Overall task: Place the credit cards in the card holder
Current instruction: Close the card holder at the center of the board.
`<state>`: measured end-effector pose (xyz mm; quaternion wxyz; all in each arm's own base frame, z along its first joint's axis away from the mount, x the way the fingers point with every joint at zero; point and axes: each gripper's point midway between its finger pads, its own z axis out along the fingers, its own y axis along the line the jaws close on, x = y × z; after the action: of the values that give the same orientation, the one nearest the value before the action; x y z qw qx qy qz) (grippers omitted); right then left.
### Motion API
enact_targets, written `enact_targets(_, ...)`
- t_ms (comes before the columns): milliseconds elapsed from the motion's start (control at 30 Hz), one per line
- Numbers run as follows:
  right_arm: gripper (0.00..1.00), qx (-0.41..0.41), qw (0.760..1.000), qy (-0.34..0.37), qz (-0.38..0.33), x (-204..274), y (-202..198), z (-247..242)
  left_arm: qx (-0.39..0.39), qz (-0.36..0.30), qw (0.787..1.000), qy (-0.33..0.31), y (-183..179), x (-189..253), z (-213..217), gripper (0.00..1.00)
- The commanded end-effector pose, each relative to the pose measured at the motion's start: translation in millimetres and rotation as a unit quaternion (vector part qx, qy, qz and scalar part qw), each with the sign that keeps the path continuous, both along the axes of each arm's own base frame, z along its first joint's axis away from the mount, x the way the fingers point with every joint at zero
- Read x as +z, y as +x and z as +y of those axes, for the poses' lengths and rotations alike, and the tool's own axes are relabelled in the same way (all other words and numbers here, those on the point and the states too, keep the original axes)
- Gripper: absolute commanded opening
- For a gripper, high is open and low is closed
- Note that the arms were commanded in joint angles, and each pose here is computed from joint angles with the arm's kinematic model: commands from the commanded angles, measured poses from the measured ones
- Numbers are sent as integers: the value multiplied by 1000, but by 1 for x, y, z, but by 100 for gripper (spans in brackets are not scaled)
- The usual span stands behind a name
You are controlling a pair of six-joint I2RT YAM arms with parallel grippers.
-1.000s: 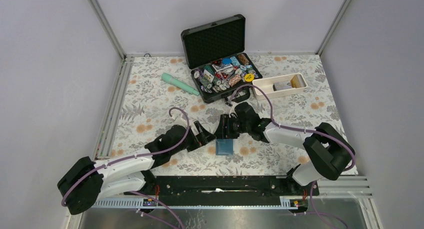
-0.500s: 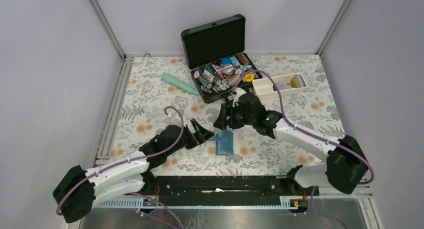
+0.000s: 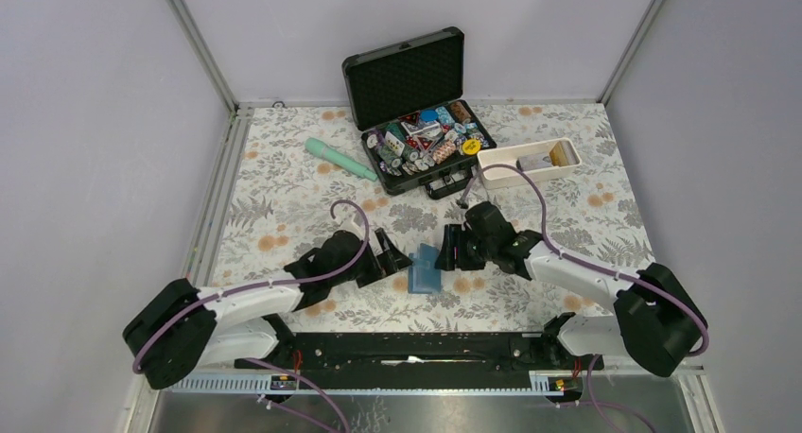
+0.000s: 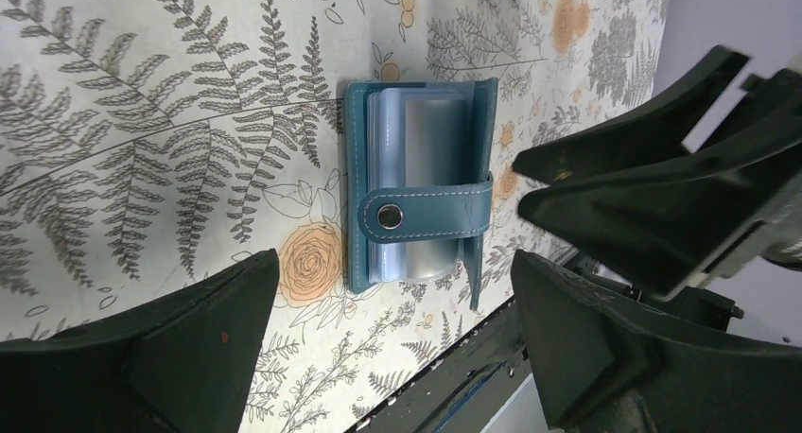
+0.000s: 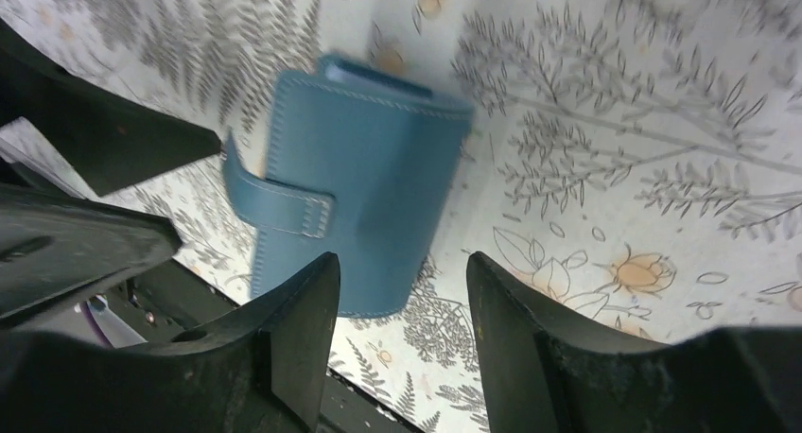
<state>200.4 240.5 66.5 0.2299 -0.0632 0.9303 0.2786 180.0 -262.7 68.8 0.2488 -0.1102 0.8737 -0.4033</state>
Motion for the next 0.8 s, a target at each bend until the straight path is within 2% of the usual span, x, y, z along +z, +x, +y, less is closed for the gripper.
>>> enact_targets(0,59,13,998,47,27,-6,-10,15,-26,-25,998,-52,11,30,-27,99)
enact_targets(100,61,8,998,52,20,-12,-6,16,-32,-21,998,-53,13,27,-33,99)
enact_targets(500,56,14,996,74,49,-34,-10,28,-42,21,999,-15,11,-6,-39,97)
enact_targets(667,55,14,995,74,67,-46,-15,28,-42,26,999,6,11,-17,-37,89)
enact_targets(767,54,13,994,78,76,-52,-17,29,-45,34,998,15,10,-25,-38,81)
